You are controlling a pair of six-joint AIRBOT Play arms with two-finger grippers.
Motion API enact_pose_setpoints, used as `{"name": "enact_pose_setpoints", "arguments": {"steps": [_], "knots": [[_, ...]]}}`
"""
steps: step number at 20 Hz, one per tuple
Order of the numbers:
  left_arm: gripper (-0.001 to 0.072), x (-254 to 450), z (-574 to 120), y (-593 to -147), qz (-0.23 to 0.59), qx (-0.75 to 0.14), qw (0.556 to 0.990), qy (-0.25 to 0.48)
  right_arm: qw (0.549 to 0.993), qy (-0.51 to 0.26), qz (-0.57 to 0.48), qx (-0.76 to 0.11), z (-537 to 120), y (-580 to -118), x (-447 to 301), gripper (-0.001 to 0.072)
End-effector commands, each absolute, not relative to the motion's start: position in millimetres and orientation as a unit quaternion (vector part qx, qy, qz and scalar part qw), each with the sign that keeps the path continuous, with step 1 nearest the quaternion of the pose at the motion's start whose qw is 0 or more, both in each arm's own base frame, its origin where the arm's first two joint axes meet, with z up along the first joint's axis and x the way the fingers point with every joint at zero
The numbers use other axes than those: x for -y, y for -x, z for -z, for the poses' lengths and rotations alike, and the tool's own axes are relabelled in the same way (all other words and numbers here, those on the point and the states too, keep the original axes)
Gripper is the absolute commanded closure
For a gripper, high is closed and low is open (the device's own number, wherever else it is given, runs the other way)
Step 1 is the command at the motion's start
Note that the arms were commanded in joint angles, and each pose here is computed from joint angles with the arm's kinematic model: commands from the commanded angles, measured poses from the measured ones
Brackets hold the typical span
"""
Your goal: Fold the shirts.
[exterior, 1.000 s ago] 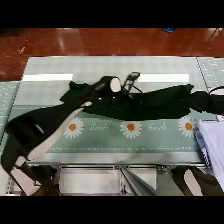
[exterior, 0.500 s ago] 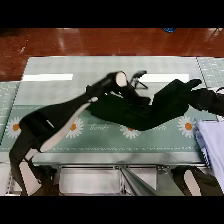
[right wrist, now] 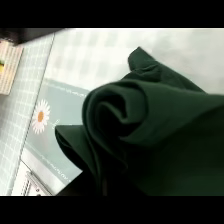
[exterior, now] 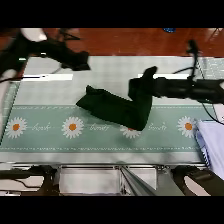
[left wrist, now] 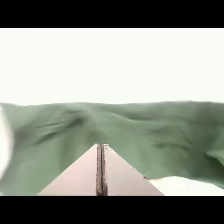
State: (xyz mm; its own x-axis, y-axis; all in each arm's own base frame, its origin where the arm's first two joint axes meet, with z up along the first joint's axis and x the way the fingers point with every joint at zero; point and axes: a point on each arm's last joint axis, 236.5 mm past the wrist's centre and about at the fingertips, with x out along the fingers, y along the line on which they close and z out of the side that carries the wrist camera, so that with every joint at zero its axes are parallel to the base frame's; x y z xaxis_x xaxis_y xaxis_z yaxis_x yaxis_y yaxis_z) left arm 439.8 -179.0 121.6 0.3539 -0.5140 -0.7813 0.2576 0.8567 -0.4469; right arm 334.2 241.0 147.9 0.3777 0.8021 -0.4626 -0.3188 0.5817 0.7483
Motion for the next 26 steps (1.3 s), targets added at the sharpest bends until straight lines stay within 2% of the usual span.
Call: {"name": "enact_pose_setpoints", "arguments": {"steps": [1,4,8,9,11,14,17,18,20,22,23,24,26], "knots": [[0.0681,80.0,-169.4,-407.9,0.135,-0.44,0.88,0.119,0.756,-0.262,-0.394,-0.452,-120.1,-369.5,-319.8,0.0692],[0.0681,59.8,-173.0,-356.8,0.107,-0.397,0.902,0.134,0.734,-0.266,-0.412,-0.47,-98.3,-396.7,-365.6,0.0692],[0.0681,77.8,-123.5,-301.2,0.122,-0.409,0.886,0.18,0.703,-0.278,-0.418,-0.504,-56.9,-402.7,-410.7,0.0678],[0.0681,82.1,-110.1,-293.9,0.124,-0.413,0.881,0.195,0.691,-0.291,-0.414,-0.517,-45.9,-399.3,-419.1,0.0576],[0.0681,89.6,-86.8,-287.1,0.126,-0.418,0.871,0.225,0.671,-0.298,-0.413,-0.539,-30.3,-388.7,-429.6,0.0285],[0.0681,92.7,-63.3,-289.4,0.12,-0.427,0.864,0.239,0.655,-0.292,-0.424,-0.553,-31.6,-382.2,-421.3,0.0293],[0.0681,93.6,-60.5,-292.2,0.119,-0.429,0.863,0.239,0.638,-0.295,-0.436,-0.563,-65.6,-387.4,-366.0,0.0295],[0.0681,93.7,-60.7,-292.3,0.12,-0.428,0.863,0.239,0.648,-0.281,-0.433,-0.56,-80.4,-390.1,-336.1,0.0295],[0.0681,93.7,-60.6,-292.2,0.12,-0.428,0.863,0.239,0.709,-0.216,-0.358,-0.568,-87.9,-398.7,-259.2,0.0295],[0.0681,93.7,-60.6,-292.2,0.12,-0.428,0.863,0.239,0.786,-0.117,-0.166,-0.584,-69.7,-398.7,-141.4,0.0295],[0.0681,93.7,-60.5,-292.2,0.12,-0.428,0.863,0.239,0.805,-0.089,-0.07,-0.582,-59.8,-390.5,-89.6,0.0295],[0.0681,93.7,-60.4,-292.2,0.12,-0.429,0.863,0.239,0.815,-0.085,-0.003,-0.572,-49.7,-379.5,-55.5,0.0295],[0.0681,93.6,-60.5,-292.3,0.119,-0.428,0.863,0.239,0.822,-0.138,0.036,-0.552,-15.1,-357.8,-42.5,0.0295]]}}
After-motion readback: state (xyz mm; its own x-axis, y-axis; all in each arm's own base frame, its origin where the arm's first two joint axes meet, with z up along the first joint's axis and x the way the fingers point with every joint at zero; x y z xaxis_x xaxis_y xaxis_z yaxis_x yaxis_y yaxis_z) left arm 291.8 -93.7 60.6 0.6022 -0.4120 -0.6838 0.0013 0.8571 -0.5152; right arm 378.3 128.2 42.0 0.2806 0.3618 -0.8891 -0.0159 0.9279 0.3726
